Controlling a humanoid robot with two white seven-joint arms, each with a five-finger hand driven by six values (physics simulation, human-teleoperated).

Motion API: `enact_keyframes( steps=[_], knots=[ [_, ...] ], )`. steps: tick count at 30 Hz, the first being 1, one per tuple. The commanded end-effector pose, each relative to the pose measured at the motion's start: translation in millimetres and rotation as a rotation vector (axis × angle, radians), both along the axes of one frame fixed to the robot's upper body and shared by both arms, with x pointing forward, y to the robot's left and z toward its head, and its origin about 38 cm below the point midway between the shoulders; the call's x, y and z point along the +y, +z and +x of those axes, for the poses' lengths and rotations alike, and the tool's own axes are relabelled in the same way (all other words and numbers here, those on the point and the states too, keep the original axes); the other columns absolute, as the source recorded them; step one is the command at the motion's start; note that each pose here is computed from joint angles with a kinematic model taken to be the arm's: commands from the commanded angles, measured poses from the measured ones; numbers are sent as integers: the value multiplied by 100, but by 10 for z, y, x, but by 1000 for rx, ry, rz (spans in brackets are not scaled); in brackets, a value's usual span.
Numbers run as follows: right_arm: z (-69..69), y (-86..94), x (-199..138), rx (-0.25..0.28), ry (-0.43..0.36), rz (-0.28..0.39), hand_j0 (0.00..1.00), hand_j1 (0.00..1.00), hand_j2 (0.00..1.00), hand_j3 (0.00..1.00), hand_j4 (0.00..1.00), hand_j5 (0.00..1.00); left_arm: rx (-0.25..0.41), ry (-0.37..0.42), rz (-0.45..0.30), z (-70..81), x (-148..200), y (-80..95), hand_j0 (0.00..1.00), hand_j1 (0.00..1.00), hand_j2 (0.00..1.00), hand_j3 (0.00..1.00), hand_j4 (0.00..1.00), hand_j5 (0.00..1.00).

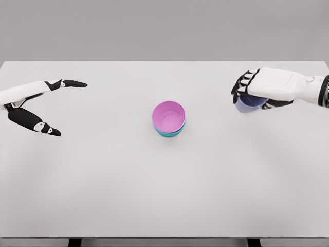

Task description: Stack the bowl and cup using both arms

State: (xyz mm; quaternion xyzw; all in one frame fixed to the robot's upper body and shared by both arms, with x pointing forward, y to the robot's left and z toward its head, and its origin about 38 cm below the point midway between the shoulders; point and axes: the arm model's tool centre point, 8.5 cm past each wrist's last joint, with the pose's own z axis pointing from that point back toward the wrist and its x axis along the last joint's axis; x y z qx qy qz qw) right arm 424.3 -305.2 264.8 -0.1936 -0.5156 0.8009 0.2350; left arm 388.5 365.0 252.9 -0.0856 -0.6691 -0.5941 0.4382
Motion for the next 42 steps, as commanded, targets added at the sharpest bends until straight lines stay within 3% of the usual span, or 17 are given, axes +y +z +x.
enact_keyframes(
  steps=[1, 7, 15, 19, 25, 33, 37, 42],
  knots=[
    [12, -30, 114, 4, 18, 28, 58, 58, 58, 58, 58, 58, 2, 4, -6, 1, 9, 11, 100, 100, 100, 100, 100, 100],
    [59, -37, 503, -1, 99, 67, 58, 58, 58, 58, 58, 58, 2, 3, -7, 2, 5, 9, 100, 100, 100, 100, 100, 100],
    [75, 106, 825, -38, 173, 97, 59, 59, 59, 59, 59, 59, 2, 3, -7, 2, 5, 9, 100, 100, 100, 100, 100, 100],
    [-103, 234, 1088, -84, 267, 104, 60, 60, 60, 60, 60, 60, -2, 3, -15, 14, -10, 16, 100, 100, 100, 100, 100, 100],
    [-272, 243, 1270, -94, 342, 97, 59, 59, 59, 59, 59, 59, -2, 3, -15, 14, -10, 16, 100, 100, 100, 100, 100, 100],
    [-372, 72, 1686, -45, 451, 91, 58, 58, 58, 58, 58, 58, -3, 2, -13, 13, -10, 15, 100, 100, 100, 100, 100, 100],
    [-400, -3, 1730, -24, 465, 83, 59, 59, 59, 59, 59, 59, -3, 2, -13, 13, -10, 15, 100, 100, 100, 100, 100, 100],
    [-211, 24, 1747, -19, 429, 92, 59, 59, 59, 59, 59, 59, -3, 2, -13, 13, -10, 15, 100, 100, 100, 100, 100, 100]
  ],
)
